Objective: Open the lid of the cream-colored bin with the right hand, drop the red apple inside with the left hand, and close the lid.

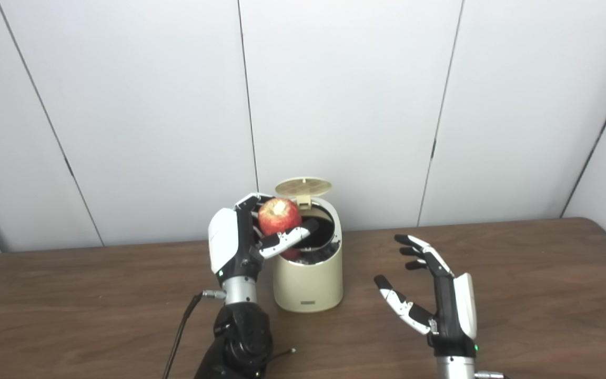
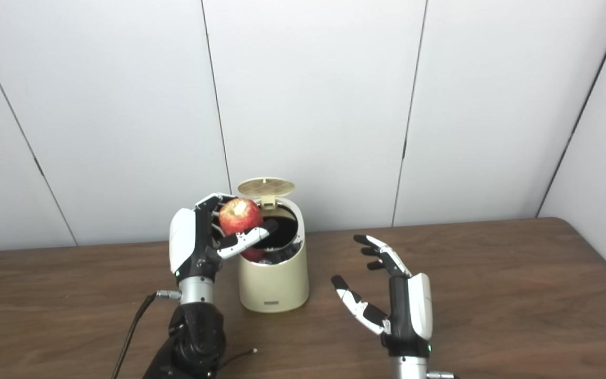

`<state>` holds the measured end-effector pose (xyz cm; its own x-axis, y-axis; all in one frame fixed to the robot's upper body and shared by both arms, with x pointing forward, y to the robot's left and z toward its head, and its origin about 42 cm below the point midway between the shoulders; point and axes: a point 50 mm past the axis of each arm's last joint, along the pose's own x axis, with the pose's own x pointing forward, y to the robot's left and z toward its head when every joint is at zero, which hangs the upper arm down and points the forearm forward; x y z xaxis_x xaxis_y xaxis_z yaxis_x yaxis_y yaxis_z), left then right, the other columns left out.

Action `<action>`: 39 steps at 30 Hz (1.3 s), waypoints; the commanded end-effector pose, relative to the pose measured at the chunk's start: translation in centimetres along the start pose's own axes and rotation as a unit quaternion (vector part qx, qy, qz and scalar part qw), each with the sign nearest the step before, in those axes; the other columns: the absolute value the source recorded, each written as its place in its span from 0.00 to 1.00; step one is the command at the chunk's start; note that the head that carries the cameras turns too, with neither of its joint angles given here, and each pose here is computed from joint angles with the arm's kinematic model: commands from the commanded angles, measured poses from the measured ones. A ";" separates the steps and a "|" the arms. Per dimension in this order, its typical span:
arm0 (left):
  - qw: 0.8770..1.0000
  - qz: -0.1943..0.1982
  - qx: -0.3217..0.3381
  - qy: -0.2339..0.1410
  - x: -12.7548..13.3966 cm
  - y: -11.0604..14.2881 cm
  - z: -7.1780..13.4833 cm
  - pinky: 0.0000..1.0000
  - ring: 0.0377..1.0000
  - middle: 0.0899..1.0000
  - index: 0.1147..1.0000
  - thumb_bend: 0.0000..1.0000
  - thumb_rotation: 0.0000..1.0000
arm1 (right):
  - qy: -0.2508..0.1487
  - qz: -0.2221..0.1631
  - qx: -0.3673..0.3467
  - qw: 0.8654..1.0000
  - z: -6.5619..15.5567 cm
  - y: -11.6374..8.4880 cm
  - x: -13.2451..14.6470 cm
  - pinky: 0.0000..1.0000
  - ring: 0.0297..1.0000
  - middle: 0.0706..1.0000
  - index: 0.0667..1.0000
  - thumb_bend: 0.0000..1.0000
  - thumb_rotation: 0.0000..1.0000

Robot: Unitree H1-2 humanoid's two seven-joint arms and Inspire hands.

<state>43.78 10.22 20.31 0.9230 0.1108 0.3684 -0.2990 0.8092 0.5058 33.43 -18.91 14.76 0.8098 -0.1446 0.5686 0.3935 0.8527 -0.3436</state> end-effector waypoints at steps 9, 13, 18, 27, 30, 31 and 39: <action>0.998 -0.050 0.025 0.012 -0.1 -1.5 -0.1 0.36 0.44 0.54 0.58 1.00 0.27 | 0.017 -0.002 0.019 1.000 1.0 1.8 -1.6 0.60 0.71 0.73 0.70 0.30 0.28; 0.998 -0.062 0.026 0.010 -0.2 -1.5 -0.1 0.42 0.50 0.56 0.59 1.00 0.27 | 0.013 -0.002 0.021 1.000 0.9 1.9 -1.6 0.61 0.72 0.74 0.70 0.30 0.27; 0.996 -0.076 0.035 0.008 -0.1 -1.5 -0.2 0.48 0.56 0.58 0.62 1.00 0.33 | 0.015 -0.002 0.022 1.000 1.2 1.9 -1.5 0.61 0.72 0.74 0.70 0.30 0.27; 0.992 -0.119 0.049 0.017 0.0 -1.6 -0.2 0.56 0.65 0.67 0.71 1.00 0.44 | 0.011 -0.003 0.020 1.000 1.3 2.2 -1.5 0.61 0.72 0.74 0.70 0.31 0.26; 0.990 -0.130 0.050 0.022 0.0 -1.5 -0.1 0.57 0.67 0.70 0.73 1.00 0.47 | 0.011 -0.004 0.020 1.000 1.5 2.2 -1.5 0.60 0.72 0.74 0.70 0.31 0.28; 0.990 -0.132 0.052 0.023 0.0 -1.5 -0.1 0.57 0.67 0.70 0.74 1.00 0.48 | 0.010 -0.004 0.020 1.000 1.6 2.3 -1.5 0.60 0.72 0.74 0.70 0.31 0.27; 0.987 -0.145 0.059 0.028 -0.2 -1.7 0.0 0.58 0.69 0.73 0.76 1.00 0.53 | 0.009 -0.004 0.017 1.000 1.8 2.4 -1.5 0.60 0.71 0.73 0.70 0.31 0.27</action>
<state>44.33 9.97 21.69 0.9493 -0.0278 0.3132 -0.1815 0.7649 0.6181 33.19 -17.25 14.90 0.8082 -0.1336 0.5736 0.3871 0.8544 -0.3465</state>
